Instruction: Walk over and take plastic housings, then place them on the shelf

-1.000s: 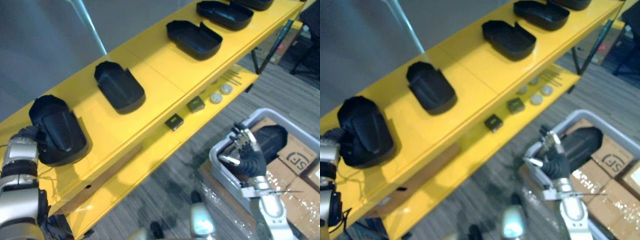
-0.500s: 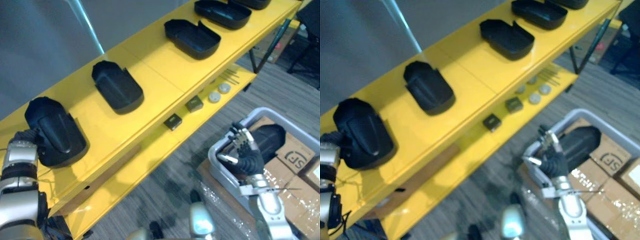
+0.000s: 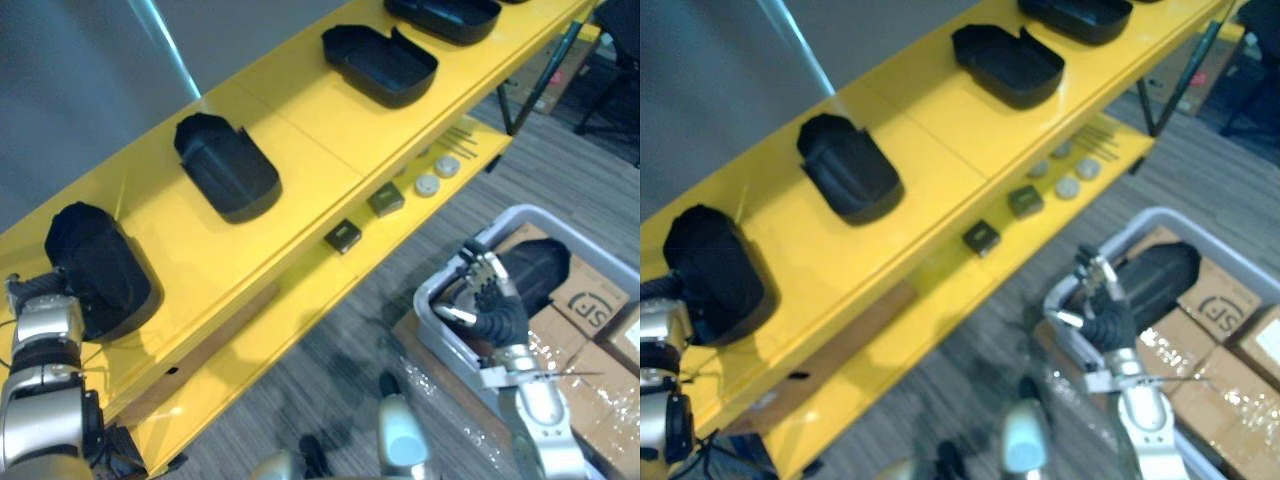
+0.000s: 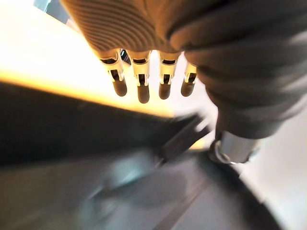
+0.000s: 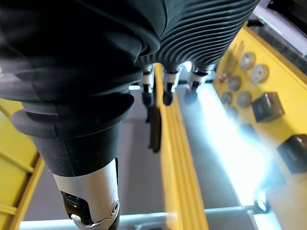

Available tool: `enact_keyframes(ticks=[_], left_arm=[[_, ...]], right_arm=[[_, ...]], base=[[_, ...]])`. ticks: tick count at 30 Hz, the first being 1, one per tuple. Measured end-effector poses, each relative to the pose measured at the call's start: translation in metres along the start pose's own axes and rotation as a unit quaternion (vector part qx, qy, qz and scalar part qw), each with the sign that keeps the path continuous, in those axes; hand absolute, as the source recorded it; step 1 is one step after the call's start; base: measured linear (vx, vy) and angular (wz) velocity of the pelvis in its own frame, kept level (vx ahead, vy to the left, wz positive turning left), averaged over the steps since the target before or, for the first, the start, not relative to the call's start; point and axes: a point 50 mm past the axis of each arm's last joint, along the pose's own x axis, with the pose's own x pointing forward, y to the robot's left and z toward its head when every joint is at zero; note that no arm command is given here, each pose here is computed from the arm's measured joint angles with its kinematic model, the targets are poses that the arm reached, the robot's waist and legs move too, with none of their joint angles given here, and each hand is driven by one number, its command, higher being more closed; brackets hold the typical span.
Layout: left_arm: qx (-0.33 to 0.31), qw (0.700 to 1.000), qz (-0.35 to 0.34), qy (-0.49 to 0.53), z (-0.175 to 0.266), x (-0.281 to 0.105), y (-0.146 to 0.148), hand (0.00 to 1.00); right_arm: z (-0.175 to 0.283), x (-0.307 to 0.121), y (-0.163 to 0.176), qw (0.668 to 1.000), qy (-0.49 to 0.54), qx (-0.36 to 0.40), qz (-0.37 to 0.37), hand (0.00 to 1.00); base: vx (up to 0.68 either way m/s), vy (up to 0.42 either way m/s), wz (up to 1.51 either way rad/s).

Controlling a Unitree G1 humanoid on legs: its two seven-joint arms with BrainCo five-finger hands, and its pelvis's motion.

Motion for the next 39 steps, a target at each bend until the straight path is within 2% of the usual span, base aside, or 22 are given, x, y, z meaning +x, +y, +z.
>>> enact_keyframes(ticks=[4,6,12,13,17,18,19,21,22,24,25,27,30,34,39], left_arm=[[-0.101,0.991,0.057,-0.071,0.029,-0.002,0.011,0.0],[-0.163,0.972,0.088,-0.145,0.057,-0.011,0.018,0.0],[-0.245,0.925,0.136,-0.258,0.101,-0.027,0.043,0.0],[-0.281,0.902,0.152,-0.289,0.113,-0.035,0.056,1.0],[-0.333,0.848,0.137,-0.389,0.124,-0.067,0.082,1.0],[-0.356,0.829,0.102,-0.42,0.114,-0.089,0.084,1.0],[-0.357,0.828,0.093,-0.423,0.11,-0.093,0.084,1.0],[-0.359,0.825,-0.006,-0.436,0.073,-0.131,0.078,1.0],[-0.36,0.829,-0.034,-0.427,0.061,-0.142,0.076,1.0],[-0.34,0.849,-0.125,-0.385,0.017,-0.176,0.073,1.0],[-0.335,0.853,-0.142,-0.373,0.009,-0.183,0.073,1.0],[-0.336,0.852,-0.215,-0.34,-0.011,-0.202,0.074,1.0],[-0.332,0.845,-0.272,-0.318,-0.023,-0.217,0.067,1.0],[-0.319,0.832,-0.378,-0.25,-0.047,-0.242,0.037,1.0],[-0.281,0.835,-0.445,-0.163,-0.077,-0.254,0.01,1.0]], right_arm=[[0.0,-0.004,0.004,1.0,-0.01,0.005,0.015,0.0],[0.0,-0.007,0.009,1.0,-0.017,0.01,0.023,0.0],[-0.007,-0.014,0.019,0.999,-0.001,0.025,0.027,0.0],[-0.009,-0.015,0.022,0.999,0.004,0.021,0.03,0.0],[-0.015,-0.018,0.026,0.999,0.019,0.024,0.027,0.0],[-0.017,-0.022,0.025,0.999,0.026,0.02,0.017,0.0],[-0.018,-0.022,0.026,0.999,0.028,0.019,0.015,0.0],[-0.021,-0.027,0.029,0.999,0.043,0.022,0.0,0.0],[-0.022,-0.029,0.03,0.999,0.046,0.024,-0.005,0.0],[-0.022,-0.036,0.032,0.997,0.057,0.038,-0.037,0.0],[-0.022,-0.039,0.033,0.996,0.061,0.042,-0.044,0.0],[-0.024,-0.044,0.035,0.994,0.067,0.046,-0.069,0.0],[-0.021,-0.044,0.035,0.995,0.062,0.038,-0.075,0.0],[-0.022,-0.045,0.035,0.993,0.066,0.038,-0.095,0.0],[-0.038,-0.052,0.042,0.988,0.103,0.043,-0.104,0.0]], base=[[0.0,0.0,-0.01],[0.0,-0.002,0.02],[0.0,-0.011,0.15],[0.02,-0.004,0.16],[0.02,-0.011,0.26],[0.05,-0.013,0.35],[0.04,-0.007,0.36],[0.03,-0.008,0.29],[0.02,-0.006,0.44],[-0.01,-0.004,0.33],[-0.02,-0.014,0.32],[-0.04,-0.022,0.54],[-0.05,0.004,0.18],[-0.02,0.032,0.13],[0.0,0.008,0.08]])
